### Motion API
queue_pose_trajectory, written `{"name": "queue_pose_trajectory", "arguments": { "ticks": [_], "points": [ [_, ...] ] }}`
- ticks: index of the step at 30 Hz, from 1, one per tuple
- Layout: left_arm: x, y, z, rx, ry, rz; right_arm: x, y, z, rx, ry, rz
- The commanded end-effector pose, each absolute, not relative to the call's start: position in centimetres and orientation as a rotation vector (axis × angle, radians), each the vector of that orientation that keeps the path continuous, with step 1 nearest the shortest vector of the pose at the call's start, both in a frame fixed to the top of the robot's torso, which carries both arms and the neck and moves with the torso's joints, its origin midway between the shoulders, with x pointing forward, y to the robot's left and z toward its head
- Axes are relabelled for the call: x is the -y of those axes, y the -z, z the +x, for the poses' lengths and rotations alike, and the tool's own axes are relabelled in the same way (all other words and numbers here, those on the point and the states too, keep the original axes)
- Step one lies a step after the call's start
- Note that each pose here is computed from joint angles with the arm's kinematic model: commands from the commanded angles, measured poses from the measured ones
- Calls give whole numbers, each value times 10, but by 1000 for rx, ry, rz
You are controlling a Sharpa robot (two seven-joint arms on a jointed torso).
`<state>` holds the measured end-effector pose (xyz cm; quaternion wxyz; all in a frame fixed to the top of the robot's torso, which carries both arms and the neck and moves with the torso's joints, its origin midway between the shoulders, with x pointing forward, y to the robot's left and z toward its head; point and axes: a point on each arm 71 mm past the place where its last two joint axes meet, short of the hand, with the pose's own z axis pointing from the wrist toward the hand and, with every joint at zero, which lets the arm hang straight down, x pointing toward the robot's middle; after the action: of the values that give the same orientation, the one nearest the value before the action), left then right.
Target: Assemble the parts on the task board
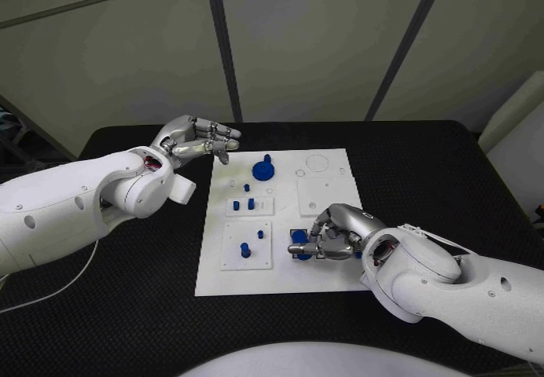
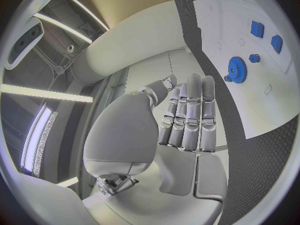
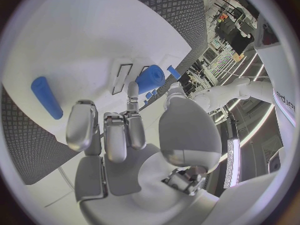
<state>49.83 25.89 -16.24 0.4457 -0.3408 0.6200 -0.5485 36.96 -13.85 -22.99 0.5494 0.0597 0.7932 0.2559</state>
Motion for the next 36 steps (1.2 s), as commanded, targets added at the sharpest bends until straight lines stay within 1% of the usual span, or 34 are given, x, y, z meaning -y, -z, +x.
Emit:
{"name": "queue_pose_trajectory", "arguments": {
  "ticks": [1, 11, 19, 27, 36],
  "points": [
    [-258, 162, 498, -1541, 1369, -842, 139, 226, 368, -1850, -618, 125],
    [-260, 163, 498, -1542, 1365, -845, 149, 220, 360, -1835, -636, 93],
    [-261, 164, 497, -1543, 1362, -847, 155, 219, 358, -1840, -634, 77],
    [-262, 164, 497, -1543, 1361, -849, 159, 220, 359, -1850, -620, 70],
    [-261, 165, 497, -1545, 1362, -849, 158, 225, 366, -1857, -598, 81]
  ]
}}
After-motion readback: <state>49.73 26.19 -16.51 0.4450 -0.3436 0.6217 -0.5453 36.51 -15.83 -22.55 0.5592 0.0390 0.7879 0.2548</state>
